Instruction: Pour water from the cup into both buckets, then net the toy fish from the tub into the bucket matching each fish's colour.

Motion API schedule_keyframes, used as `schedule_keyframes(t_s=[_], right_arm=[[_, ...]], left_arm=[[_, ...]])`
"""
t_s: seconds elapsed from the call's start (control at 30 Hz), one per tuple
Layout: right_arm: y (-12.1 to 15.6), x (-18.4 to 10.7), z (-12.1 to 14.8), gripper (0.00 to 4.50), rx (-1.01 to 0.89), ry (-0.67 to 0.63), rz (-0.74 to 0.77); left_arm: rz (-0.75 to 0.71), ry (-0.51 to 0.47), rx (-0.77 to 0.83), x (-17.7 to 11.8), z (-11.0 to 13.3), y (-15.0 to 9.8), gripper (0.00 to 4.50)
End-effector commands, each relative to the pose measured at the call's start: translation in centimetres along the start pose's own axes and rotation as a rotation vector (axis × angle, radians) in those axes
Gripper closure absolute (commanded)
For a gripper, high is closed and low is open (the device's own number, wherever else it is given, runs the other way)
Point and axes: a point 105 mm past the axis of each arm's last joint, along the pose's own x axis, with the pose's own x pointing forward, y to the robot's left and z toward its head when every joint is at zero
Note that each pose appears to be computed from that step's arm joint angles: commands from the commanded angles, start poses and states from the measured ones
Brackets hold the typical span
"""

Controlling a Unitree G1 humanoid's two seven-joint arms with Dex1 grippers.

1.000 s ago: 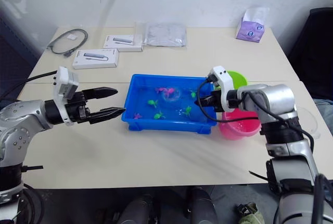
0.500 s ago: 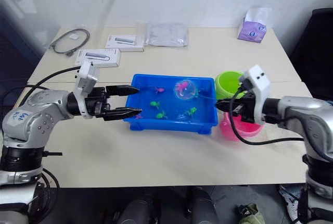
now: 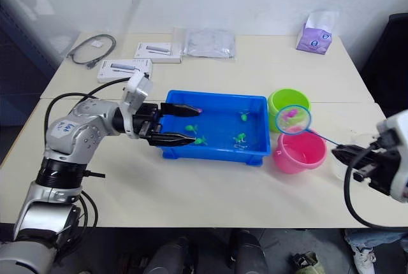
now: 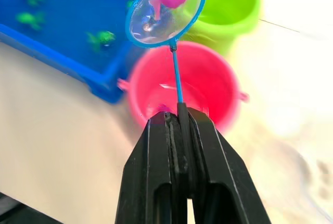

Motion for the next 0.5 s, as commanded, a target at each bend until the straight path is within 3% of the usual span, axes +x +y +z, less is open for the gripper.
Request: schedule_keyframes(t_s=[0.03,0.13,0.37,0.5], right_arm=[[-0.5,-1.4,0.5,4.5,-0.216,0.004,-0.112],[-0.8,-1.6,0.1,4.5,-0.346,0.027,-0.156],[-1.0,-1.5,-0.7,4.5,-1.1,0.142,-0.17],[-1.9,-1.6,-1.1,4.5,-1.309,0.172,-0.189]], left_arm=[[-0.023,-0.006,0.048,0.3,0.8,0.2,0.07],[-0.031,-0.009,0.053,0.5,0.8,0.4,0.07],[-0.038,-0.011,0.057,0.7,0.9,0.8,0.07],[-0.04,-0.009,0.059,0.7,1.0,0.9,0.07]])
